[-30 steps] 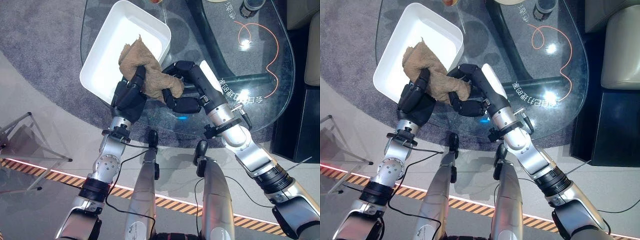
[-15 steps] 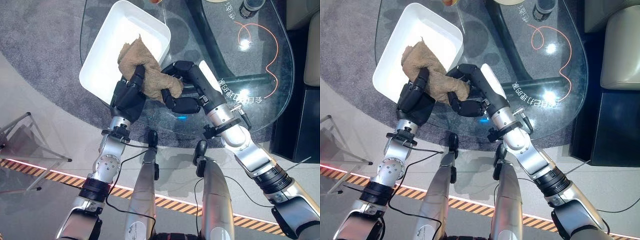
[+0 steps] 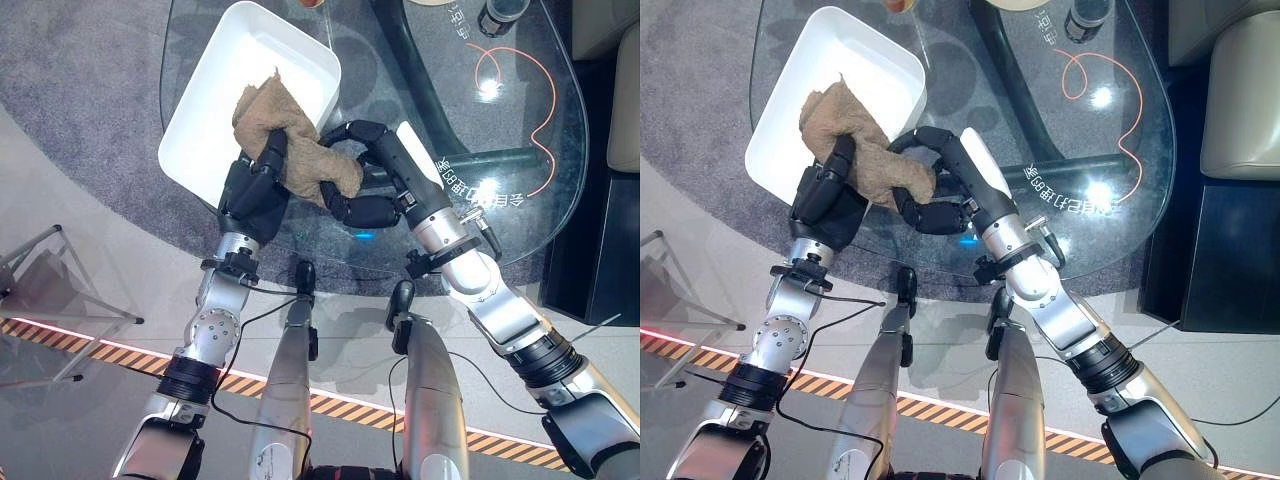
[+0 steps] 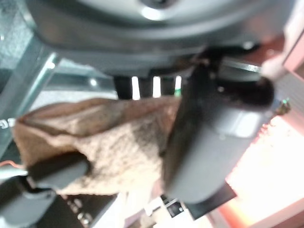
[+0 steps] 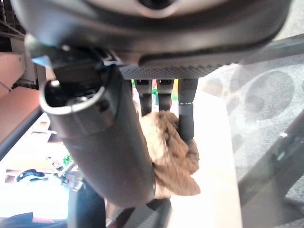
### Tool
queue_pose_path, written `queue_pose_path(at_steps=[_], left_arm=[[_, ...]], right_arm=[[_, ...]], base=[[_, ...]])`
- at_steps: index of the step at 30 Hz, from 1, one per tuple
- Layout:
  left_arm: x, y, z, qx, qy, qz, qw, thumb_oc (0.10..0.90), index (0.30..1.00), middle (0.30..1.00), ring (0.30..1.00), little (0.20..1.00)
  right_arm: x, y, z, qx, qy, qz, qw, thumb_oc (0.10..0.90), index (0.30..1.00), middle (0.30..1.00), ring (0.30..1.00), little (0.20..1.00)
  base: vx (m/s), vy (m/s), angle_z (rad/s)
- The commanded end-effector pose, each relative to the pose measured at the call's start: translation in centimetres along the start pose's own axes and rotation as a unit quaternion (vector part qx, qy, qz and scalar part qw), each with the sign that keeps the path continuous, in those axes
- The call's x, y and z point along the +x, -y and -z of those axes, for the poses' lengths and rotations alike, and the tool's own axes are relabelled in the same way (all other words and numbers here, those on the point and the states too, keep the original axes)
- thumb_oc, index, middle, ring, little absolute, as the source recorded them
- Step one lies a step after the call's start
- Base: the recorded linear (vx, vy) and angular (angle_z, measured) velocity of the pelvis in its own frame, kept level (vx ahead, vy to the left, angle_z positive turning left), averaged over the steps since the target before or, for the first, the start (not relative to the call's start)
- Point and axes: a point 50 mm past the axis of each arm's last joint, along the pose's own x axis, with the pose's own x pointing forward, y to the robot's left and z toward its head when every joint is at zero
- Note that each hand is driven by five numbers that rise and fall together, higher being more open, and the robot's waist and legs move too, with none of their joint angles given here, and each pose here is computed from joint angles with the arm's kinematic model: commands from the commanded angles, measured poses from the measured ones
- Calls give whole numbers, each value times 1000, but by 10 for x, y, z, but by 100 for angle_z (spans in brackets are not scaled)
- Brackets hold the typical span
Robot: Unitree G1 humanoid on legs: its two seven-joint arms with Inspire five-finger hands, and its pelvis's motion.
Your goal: Wipe the table with a cloth and put it in the basket.
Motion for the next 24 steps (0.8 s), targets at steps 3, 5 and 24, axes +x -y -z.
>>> queue_pose_path(at_steps=[3,5,24], left_arm=[[15,66,-23,17,82,166,983,100,300,300,300,200],[15,66,-24,23,84,164,983,100,300,300,300,200],[4,39,-52,154,141,89,974,100,300,300,300,200]], right_arm=[[20,18,-68,19,178,60,982,800,900,900,900,900],[20,21,-66,27,171,74,982,800,900,900,900,900],[-41,75,45,65,-64,344,934,800,900,900,900,900]], base=[[0,0,0],[0,0,0],[2,0,-1]])
